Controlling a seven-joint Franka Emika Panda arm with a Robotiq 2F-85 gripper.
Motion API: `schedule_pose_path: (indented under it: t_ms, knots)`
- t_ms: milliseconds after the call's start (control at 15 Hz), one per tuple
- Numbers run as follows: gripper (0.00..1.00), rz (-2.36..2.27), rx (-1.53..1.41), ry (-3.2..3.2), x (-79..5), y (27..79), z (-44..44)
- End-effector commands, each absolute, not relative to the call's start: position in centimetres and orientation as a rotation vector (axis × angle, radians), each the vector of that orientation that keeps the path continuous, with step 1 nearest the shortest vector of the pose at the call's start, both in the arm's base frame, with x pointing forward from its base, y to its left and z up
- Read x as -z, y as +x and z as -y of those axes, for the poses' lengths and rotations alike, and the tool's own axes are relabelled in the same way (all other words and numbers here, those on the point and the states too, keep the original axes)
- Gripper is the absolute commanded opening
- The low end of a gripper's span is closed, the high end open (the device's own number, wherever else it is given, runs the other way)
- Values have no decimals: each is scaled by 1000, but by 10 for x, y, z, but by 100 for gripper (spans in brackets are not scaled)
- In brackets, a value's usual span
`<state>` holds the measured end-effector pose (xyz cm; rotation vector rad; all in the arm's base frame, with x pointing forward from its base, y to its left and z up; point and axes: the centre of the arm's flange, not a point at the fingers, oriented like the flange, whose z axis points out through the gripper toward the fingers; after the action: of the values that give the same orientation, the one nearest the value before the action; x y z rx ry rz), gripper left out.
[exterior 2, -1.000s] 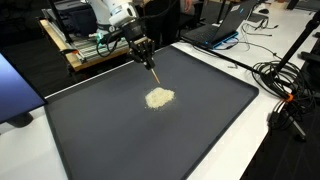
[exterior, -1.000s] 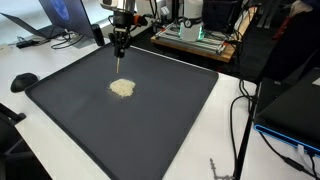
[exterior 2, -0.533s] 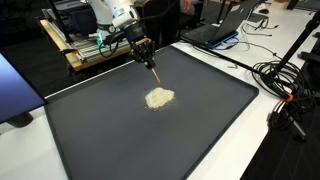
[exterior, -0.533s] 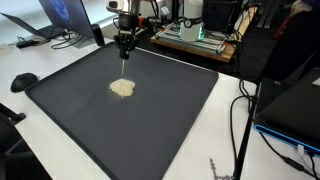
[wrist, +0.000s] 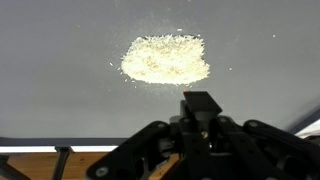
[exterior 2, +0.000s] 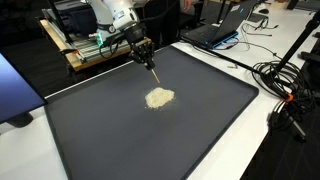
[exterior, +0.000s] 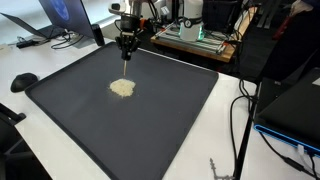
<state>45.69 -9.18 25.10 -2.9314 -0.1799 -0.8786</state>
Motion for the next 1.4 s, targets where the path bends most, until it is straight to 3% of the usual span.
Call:
schedule_pose_path:
  t_ms: [0,1333]
  knots:
    - [3,222,874,-2956,-251,452,87]
    - [3,328,476,-3134,-309,511,100]
